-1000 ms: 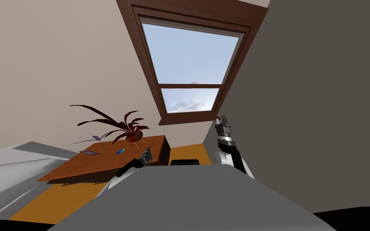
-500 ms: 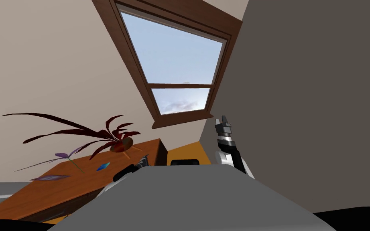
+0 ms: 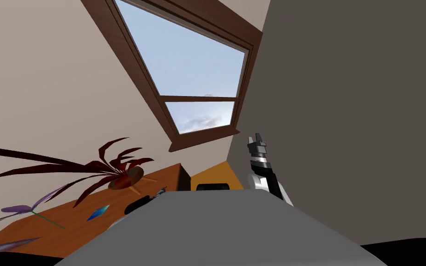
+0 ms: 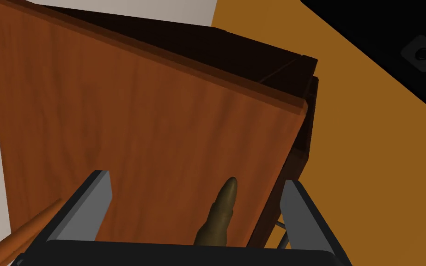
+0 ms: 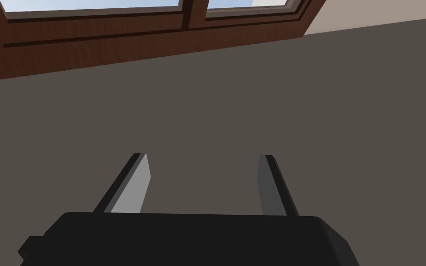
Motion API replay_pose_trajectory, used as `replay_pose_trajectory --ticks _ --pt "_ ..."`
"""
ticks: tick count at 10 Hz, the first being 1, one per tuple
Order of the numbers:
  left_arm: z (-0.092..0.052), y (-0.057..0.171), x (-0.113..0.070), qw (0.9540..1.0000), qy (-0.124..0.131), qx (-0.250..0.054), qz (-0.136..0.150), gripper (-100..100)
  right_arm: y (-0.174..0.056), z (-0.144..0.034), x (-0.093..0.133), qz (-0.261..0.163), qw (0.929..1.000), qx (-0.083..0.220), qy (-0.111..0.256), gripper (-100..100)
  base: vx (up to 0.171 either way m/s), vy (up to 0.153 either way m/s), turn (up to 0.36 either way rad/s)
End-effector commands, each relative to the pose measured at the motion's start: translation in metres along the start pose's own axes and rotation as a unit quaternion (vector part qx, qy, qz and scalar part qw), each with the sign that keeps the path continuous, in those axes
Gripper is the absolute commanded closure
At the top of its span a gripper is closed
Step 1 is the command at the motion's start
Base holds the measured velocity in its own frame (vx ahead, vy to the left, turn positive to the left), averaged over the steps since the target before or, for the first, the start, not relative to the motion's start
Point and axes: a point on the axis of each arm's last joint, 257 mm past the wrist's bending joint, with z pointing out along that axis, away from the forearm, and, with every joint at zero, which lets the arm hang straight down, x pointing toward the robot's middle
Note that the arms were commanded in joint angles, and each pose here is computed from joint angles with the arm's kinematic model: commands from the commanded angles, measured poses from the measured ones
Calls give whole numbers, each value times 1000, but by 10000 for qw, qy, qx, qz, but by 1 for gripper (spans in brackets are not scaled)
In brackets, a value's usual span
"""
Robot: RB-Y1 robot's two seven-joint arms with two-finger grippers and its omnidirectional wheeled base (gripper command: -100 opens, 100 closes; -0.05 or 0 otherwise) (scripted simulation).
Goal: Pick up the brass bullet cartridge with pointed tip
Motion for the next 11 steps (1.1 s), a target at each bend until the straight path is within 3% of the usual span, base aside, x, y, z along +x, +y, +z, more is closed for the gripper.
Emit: replay_pose_trajectory --ticks 1,5,6,9,10,11 --pt "2 26 -21 9990 -185 -388 -76 -100 0 0 0 0 10000 0 0 0 -11 58 -331" --pt "-2 78 -66 9913 -555 -1166 -239 -100 0 0 0 -1 10000 0 0 0 -29 99 -349" --pt "-2 78 -66 9913 -555 -1166 -239 -100 0 0 0 -1 10000 1 0 0 -19 56 -61" --pt "-9 108 -94 9834 -772 -1612 -322 -100 0 0 0 -1 10000 1 0 0 -27 59 -189" --pt "-6 100 -86 9857 -721 -1493 -303 -100 0 0 0 -1 10000 1 0 0 -19 49 -54" --pt "-6 101 -87 9852 -730 -1521 -304 0 0 0 0 -2 10000 2 -1 0 -3 9 8"
